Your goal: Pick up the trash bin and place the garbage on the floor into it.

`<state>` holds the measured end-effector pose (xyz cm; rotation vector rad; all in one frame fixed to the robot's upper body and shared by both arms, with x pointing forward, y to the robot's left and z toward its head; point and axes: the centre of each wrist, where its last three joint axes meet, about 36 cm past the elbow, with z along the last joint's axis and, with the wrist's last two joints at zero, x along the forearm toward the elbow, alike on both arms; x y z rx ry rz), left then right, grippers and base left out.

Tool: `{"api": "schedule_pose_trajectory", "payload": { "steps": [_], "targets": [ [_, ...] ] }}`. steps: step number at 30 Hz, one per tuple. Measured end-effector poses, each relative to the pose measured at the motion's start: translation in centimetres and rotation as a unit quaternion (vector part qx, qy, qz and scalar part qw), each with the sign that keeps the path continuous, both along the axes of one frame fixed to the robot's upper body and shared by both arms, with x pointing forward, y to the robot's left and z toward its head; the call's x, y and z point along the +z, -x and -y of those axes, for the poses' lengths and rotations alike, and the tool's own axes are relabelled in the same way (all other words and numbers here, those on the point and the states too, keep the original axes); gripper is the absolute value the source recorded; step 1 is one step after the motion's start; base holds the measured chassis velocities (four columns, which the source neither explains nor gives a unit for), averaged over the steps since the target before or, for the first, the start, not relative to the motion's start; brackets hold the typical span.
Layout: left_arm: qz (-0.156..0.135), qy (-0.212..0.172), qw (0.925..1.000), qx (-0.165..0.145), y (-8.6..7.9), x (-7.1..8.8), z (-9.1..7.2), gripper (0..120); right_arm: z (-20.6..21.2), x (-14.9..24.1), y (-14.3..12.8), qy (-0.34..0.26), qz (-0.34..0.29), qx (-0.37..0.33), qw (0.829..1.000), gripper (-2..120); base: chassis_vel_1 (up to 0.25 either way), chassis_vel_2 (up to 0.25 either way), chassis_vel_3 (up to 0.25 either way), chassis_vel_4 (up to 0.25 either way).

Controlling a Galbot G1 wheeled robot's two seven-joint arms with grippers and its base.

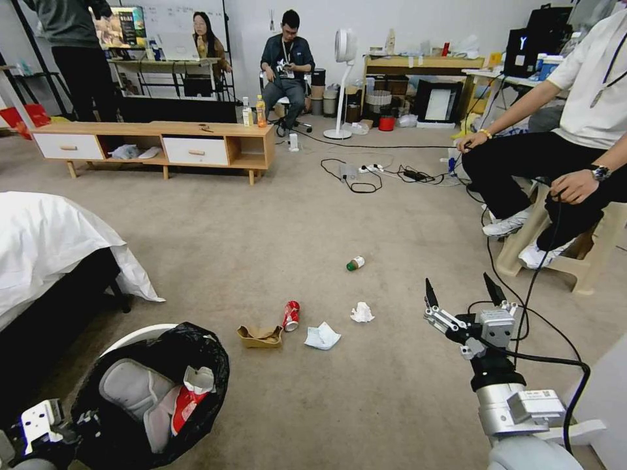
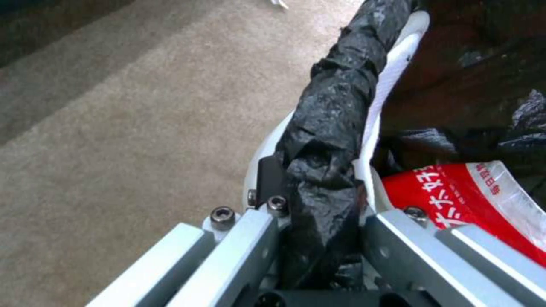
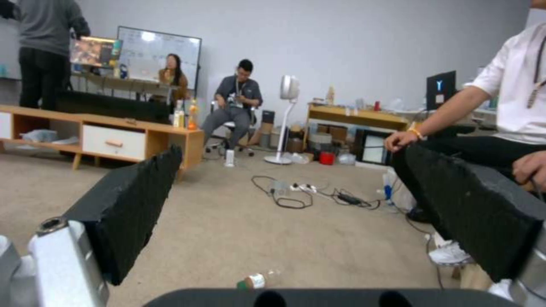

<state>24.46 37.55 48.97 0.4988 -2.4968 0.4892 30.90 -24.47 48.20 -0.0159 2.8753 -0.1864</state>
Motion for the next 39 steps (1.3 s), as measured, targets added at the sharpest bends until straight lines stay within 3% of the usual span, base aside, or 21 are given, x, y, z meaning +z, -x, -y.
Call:
{"api": "schedule_pose_trajectory", "payload": {
  "steps": [39],
  "targets": [
    [-0.004, -0.008, 1.0, -0.001, 0.41, 0.19, 0.15, 1, 0.46, -0.87, 0.05, 0.004, 0.016, 0.022, 1.0, 100, 0.0, 0.0, 0.0, 0.0]
  ]
}}
